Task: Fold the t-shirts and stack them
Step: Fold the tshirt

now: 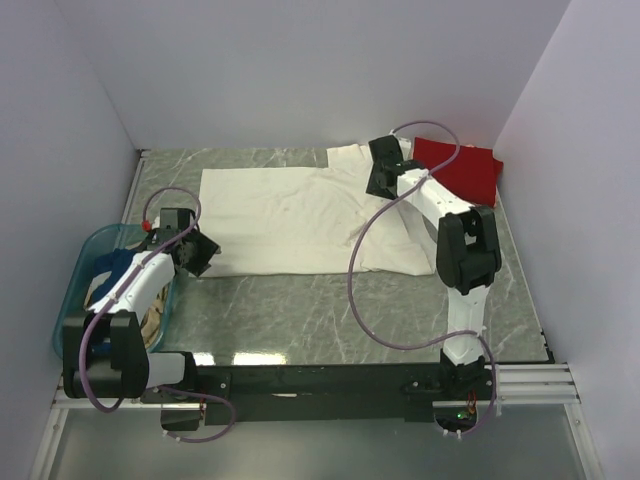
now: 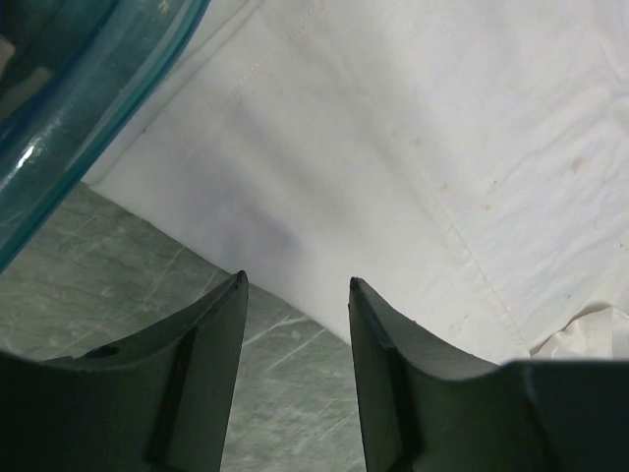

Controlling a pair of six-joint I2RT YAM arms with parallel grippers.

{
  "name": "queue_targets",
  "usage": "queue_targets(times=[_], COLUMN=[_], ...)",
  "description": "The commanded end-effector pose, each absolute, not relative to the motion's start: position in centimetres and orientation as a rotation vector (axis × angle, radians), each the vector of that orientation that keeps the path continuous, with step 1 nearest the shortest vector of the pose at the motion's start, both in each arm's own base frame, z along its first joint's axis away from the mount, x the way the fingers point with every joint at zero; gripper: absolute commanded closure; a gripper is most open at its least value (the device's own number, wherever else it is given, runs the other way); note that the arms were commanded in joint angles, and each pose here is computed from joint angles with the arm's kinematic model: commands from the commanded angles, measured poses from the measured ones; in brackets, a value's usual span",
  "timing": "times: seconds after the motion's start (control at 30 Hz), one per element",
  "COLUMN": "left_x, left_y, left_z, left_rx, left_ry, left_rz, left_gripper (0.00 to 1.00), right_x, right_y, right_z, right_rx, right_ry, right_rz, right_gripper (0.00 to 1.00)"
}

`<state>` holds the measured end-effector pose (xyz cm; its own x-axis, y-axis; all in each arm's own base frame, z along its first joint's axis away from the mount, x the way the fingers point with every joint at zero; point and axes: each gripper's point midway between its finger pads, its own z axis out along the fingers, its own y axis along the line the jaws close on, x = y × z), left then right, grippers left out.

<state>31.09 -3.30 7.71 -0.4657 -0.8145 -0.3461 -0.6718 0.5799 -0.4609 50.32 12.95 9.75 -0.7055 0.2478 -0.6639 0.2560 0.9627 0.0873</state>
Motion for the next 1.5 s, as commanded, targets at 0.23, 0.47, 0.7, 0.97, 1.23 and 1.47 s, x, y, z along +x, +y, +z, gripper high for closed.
queue_targets(times=[0.23,0.47,0.7,0.97,1.23,1.47], left_x=[32.6,32.7,32.7,32.5,32.7,31.1], left_y=[-3.4,-3.4,-3.4,-3.4,-3.7,-2.9], left_z=[11.2,11.4,11.6,11.5,11.0,8.9], left_rx=[-1.108,-1.112,-1.11,-1.127,-1.13,-1.218], left_ry=[2.207,2.199,2.198,2.191,2.188,2.18], left_rz=[-0.407,-0.413,-0.413,-0.419,-0.448,-0.388], left_gripper=[0.5,0.5,0.5,0.5,0.5,0.48], right_x=[43.3,42.8,44.6,46.9,45.8,40.3], right_y=[12.9,16.1,19.8,23.0,19.1,11.4], right_z=[10.0,7.5,6.6,5.2,8.5,10.7], right_rx=[0.393,0.334,0.278,0.239,0.293,0.525], right_ry=[2.37,2.434,2.488,2.551,2.478,2.365], right_rz=[0.162,0.287,0.409,0.523,0.482,0.536], right_gripper=[0.66,0.66,0.66,0.62,0.46,0.45])
